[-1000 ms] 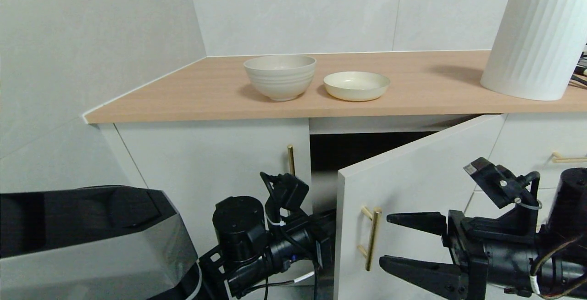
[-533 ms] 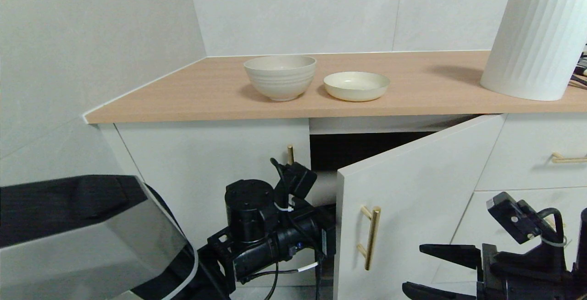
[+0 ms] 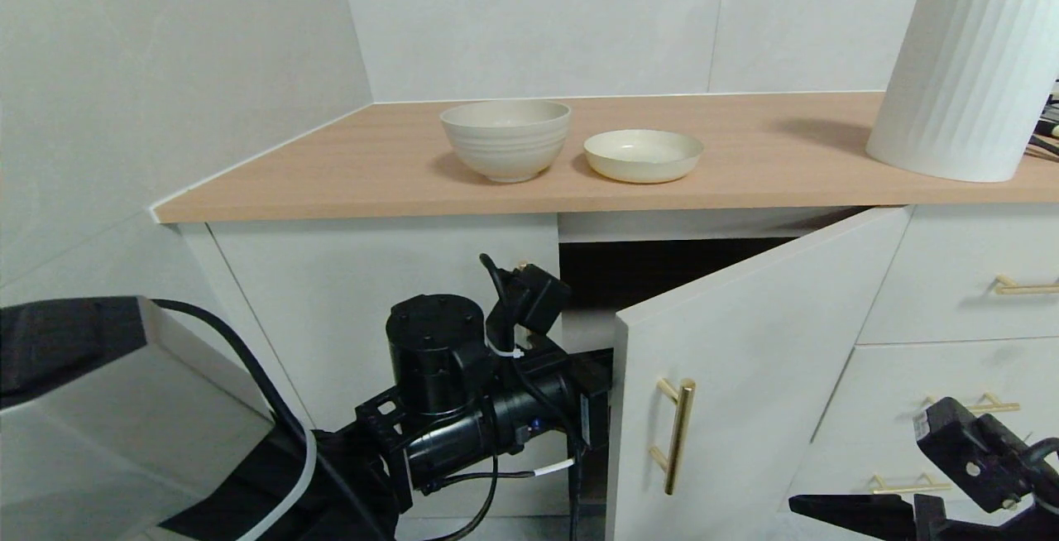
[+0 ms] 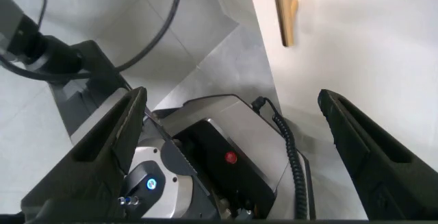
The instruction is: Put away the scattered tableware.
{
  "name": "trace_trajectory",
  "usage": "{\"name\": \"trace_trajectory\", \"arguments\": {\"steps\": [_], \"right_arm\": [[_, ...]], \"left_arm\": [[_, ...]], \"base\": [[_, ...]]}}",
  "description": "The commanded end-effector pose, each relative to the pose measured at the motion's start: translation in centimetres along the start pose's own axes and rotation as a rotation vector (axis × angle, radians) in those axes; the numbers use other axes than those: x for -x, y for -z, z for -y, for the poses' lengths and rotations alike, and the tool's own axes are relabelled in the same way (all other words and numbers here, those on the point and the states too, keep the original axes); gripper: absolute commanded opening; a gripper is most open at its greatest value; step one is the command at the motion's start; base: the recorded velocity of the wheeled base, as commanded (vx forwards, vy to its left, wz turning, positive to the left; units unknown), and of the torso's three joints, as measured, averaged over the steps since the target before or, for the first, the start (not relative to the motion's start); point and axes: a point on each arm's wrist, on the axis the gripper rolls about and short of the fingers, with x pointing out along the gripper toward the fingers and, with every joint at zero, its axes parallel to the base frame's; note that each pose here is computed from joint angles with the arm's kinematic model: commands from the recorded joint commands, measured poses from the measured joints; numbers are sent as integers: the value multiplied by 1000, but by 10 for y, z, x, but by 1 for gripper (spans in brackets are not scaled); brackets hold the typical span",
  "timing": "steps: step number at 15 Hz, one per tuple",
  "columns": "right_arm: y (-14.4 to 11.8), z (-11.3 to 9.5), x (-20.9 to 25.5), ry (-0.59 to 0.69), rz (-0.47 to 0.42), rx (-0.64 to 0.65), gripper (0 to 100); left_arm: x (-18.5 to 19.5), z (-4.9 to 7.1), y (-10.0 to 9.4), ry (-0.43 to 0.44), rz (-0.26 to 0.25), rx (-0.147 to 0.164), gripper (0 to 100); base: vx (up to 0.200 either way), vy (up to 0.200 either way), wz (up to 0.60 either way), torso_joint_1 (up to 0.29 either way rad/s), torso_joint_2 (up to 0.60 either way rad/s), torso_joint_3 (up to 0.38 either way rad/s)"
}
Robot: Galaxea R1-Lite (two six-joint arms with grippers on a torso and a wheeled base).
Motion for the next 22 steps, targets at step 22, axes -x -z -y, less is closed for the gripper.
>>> {"name": "trace_trajectory", "arguments": {"steps": [22], "right_arm": [[8,-6,1,-44,-32,18,100]], "left_arm": [[-32,-6,16,27,20,25,0]], "base": [[-64,0,0,2,0,-1]]}}
